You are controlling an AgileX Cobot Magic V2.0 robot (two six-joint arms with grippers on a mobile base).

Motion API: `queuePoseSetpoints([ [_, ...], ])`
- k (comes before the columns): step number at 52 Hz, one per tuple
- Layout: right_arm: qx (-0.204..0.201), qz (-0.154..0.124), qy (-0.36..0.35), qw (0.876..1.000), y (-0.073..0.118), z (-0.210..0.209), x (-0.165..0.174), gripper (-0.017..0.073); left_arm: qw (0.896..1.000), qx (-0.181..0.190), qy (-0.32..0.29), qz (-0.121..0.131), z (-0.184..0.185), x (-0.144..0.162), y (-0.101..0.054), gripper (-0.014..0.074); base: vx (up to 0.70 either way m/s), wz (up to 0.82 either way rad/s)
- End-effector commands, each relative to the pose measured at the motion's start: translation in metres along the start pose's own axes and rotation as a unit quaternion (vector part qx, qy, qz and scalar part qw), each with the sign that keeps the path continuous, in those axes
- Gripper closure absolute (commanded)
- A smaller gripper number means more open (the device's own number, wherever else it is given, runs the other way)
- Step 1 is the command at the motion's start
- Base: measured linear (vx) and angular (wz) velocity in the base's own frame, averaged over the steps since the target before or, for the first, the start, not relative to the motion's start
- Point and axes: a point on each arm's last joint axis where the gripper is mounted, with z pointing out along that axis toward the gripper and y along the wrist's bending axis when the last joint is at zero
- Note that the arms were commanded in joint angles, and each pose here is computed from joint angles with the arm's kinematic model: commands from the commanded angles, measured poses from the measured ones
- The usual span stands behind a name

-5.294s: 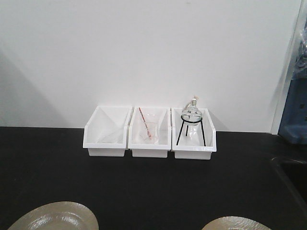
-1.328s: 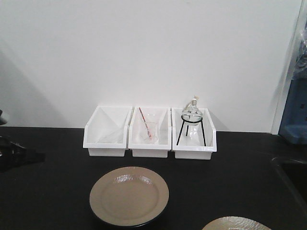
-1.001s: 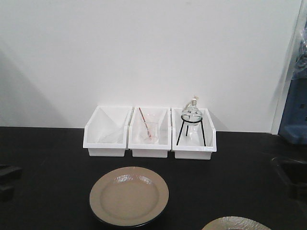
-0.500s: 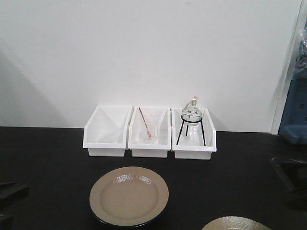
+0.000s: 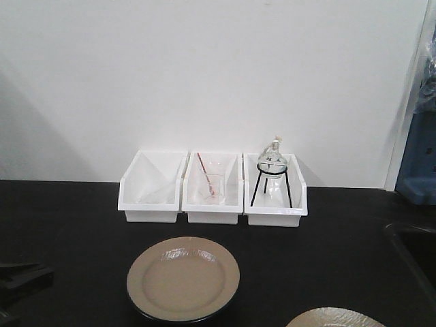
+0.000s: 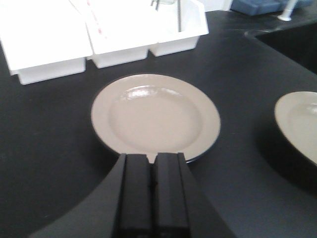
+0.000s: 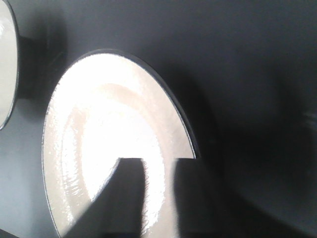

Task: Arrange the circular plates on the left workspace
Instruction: 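Grasp the rim of the other beige plate with the right gripper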

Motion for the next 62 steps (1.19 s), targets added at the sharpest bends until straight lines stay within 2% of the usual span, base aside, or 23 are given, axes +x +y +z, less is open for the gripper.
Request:
queuePoseSetpoints([
  [1, -0.014, -0.018, -0.017, 1.000, 0.014, -0.012, -0.003, 0.0130, 0.999, 0.034, -0.040, 0.001, -0.005, -0.016, -0.010, 0.0593, 0.00, 0.00],
  [5, -0.001, -0.015, -0.015, 1.000, 0.012, -0.011, -0.003, 0.0018, 0.998, 0.048, -0.040, 0.003, -0.005, -0.016, -0.012, 0.0593, 0.00, 0.00],
  [10, 0.004, -0.008, -0.017, 1.000, 0.010, -0.011, -0.002, -0.0041, 0.998, 0.054, -0.034, 0.009, -0.005, -0.015, -0.013, 0.0593, 0.00, 0.00],
  [20, -0.006, 0.000, 0.009, 1.000, 0.006, 0.001, -0.001, -0.0038, 0.998, 0.054, -0.032, 0.010, -0.005, -0.015, -0.013, 0.0593, 0.00, 0.00],
  [31, -0.019, -0.023, 0.065, 0.997, 0.016, 0.032, 0.003, -0.0026, 0.998, 0.054, -0.032, 0.011, -0.005, -0.014, -0.013, 0.0593, 0.00, 0.00],
  [38, -0.020, -0.026, 0.085, 0.996, 0.017, 0.046, 0.005, -0.0020, 0.998, 0.057, -0.032, 0.010, -0.005, -0.015, -0.014, 0.0593, 0.00, 0.00],
  [41, -0.021, -0.026, 0.089, 0.996, 0.017, 0.049, 0.006, 0.0010, 0.998, 0.060, -0.033, 0.010, -0.005, -0.015, -0.014, 0.0593, 0.00, 0.00],
  [46, -0.019, -0.026, 0.090, 0.995, 0.016, 0.049, 0.006, 0.0137, 0.997, 0.063, -0.033, 0.011, -0.005, -0.015, -0.015, 0.0593, 0.00, 0.00],
  [49, -0.018, -0.027, 0.091, 0.995, 0.015, 0.049, 0.006, 0.0262, 0.997, 0.065, -0.032, 0.011, -0.006, -0.015, -0.015, 0.0593, 0.00, 0.00],
  [55, -0.015, -0.028, 0.090, 0.995, 0.015, 0.049, 0.006, 0.0566, 0.997, 0.066, -0.032, 0.012, -0.006, -0.014, -0.016, 0.0593, 0.00, 0.00],
  [62, -0.013, -0.025, 0.087, 0.996, 0.015, 0.049, 0.005, 0.0571, 0.997, 0.068, -0.025, 0.017, -0.005, -0.013, -0.016, 0.0593, 0.00, 0.00],
])
